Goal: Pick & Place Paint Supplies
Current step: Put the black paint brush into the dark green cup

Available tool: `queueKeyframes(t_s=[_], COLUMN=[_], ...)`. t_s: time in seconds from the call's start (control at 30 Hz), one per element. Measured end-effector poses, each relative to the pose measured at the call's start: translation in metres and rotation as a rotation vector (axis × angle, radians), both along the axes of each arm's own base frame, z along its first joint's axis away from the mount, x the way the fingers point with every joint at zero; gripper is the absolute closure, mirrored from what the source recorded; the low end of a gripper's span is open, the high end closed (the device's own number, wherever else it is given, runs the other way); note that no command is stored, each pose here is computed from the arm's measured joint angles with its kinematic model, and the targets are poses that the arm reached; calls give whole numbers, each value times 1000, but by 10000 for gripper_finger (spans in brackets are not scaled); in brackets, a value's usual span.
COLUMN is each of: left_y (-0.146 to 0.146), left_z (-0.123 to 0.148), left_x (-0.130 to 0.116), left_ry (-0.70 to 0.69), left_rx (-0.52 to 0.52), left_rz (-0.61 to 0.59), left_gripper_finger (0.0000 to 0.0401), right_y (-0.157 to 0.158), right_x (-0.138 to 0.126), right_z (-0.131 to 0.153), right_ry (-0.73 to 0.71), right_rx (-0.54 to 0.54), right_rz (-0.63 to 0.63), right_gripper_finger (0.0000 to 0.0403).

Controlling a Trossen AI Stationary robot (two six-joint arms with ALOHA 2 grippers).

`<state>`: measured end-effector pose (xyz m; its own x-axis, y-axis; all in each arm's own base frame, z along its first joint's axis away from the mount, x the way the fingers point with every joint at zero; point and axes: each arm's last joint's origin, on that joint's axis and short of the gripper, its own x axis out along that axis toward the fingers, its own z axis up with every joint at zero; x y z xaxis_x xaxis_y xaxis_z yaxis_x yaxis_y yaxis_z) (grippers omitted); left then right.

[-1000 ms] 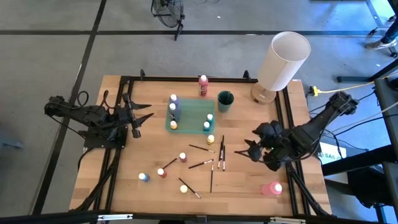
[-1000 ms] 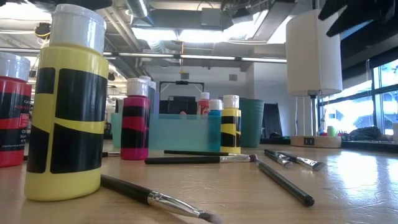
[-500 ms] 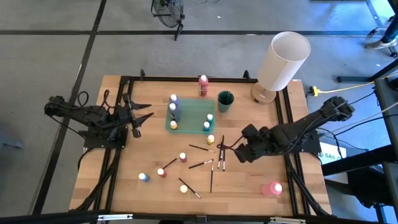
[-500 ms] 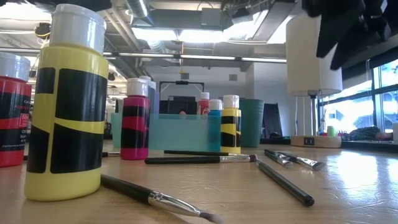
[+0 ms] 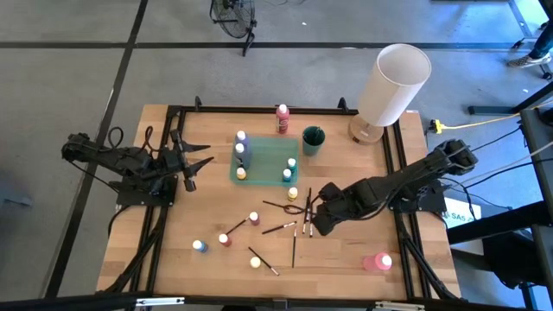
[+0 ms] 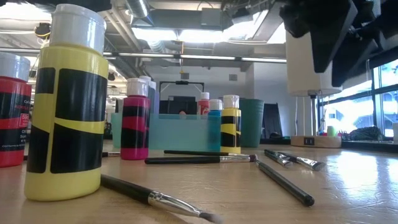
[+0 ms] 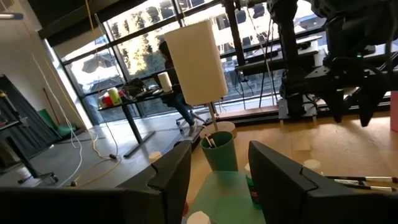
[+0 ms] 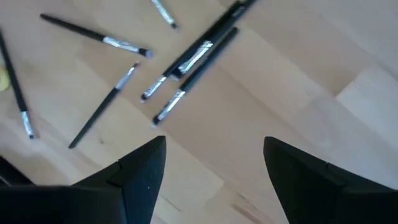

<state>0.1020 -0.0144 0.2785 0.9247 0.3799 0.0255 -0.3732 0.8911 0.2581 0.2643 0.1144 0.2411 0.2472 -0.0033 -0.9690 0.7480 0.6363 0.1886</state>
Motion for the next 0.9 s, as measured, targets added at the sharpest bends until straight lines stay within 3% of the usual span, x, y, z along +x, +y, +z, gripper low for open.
queueKeyframes(t_s=[0.2, 0.37, 0.9], left_y=[0, 0, 0], left_z=[0, -1, -1], left_x=[0, 0, 0], left_ry=[0, 4, 6], left_rx=[0, -6, -7], left_rz=[0, -1, -1], left_gripper_finger=[244, 244, 244], right_y=[5, 6, 24], right_x=[12, 17, 40], right_z=[-6, -24, -61], right_ry=[12, 96, 91], right_rx=[-22, -43, 64], right_rz=[2, -81, -188], right_gripper_finger=[130, 130, 130])
